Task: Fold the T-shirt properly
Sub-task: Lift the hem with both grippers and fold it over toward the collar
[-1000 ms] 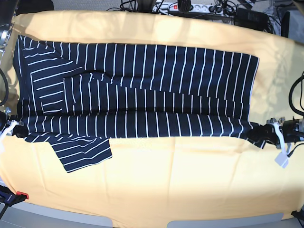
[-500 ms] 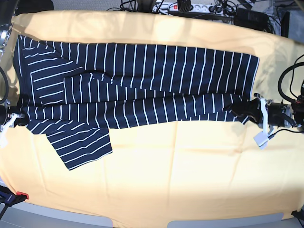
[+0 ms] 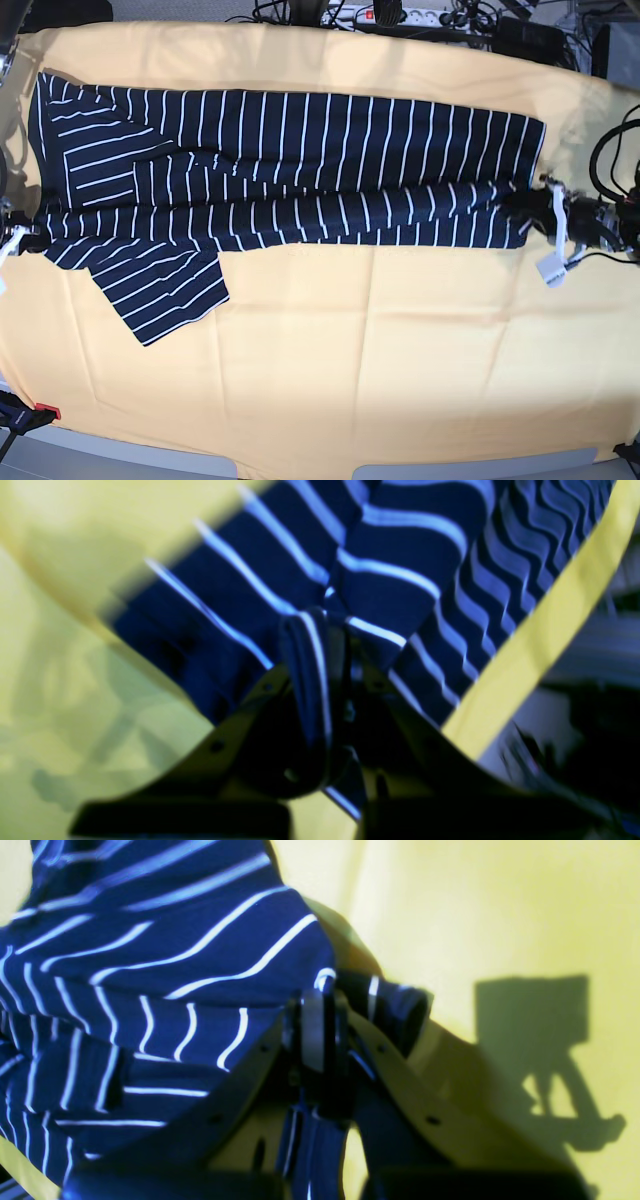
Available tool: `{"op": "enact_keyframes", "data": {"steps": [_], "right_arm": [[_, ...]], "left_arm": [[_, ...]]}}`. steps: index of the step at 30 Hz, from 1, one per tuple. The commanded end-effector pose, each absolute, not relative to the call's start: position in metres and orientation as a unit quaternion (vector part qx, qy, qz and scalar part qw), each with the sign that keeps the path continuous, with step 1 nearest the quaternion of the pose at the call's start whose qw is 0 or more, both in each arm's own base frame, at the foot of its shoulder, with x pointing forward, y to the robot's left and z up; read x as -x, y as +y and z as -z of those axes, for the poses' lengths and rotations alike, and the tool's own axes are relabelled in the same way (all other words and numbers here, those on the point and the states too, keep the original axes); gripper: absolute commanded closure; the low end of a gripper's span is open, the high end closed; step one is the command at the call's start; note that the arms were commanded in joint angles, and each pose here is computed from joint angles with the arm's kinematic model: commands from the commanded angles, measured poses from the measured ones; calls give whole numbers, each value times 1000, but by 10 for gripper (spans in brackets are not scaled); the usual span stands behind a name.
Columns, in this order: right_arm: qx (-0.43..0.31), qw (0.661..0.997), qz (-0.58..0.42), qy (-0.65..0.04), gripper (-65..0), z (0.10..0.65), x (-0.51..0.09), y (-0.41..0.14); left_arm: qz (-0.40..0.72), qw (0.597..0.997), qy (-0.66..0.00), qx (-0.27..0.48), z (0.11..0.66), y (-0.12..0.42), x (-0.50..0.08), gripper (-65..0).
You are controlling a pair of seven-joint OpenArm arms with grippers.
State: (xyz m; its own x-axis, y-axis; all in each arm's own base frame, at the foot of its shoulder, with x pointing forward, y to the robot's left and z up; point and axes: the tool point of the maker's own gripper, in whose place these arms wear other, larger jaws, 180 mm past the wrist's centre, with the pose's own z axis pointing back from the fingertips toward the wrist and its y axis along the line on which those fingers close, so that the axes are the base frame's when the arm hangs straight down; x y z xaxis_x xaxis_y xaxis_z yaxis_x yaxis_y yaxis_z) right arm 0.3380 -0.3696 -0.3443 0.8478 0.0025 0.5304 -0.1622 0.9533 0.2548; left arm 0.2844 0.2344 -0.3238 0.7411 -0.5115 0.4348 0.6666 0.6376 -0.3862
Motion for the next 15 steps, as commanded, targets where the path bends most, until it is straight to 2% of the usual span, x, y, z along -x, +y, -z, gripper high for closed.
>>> {"op": "enact_keyframes", "data": {"steps": [1, 4, 6, 8, 9, 11, 15], "right_arm": [[-132, 942, -45, -305, 0, 321, -350, -382], [-136, 939, -44, -314, 0, 320, -354, -379], [-134, 937, -44, -320, -149, 315, -357, -380], [-130, 935, -46, -327, -313, 306, -361, -384], [-132, 931, -45, -339, -358, 297, -366, -386], [-149, 916, -41, -370, -366, 275, -377, -385], [-178, 891, -41, -415, -366, 244, -398, -375]], "left_arm": [[333, 895, -151, 256, 312, 245, -289, 0], [334, 896, -147, 251, 315, 247, -288, 0], [338, 898, -145, 242, 317, 250, -288, -6], [342, 899, -143, 232, 318, 253, -289, -144], [341, 899, -145, 233, 318, 253, -289, -222], [338, 897, -157, 238, 316, 250, -292, -336], [331, 893, -180, 245, 312, 246, -299, -349]]}}
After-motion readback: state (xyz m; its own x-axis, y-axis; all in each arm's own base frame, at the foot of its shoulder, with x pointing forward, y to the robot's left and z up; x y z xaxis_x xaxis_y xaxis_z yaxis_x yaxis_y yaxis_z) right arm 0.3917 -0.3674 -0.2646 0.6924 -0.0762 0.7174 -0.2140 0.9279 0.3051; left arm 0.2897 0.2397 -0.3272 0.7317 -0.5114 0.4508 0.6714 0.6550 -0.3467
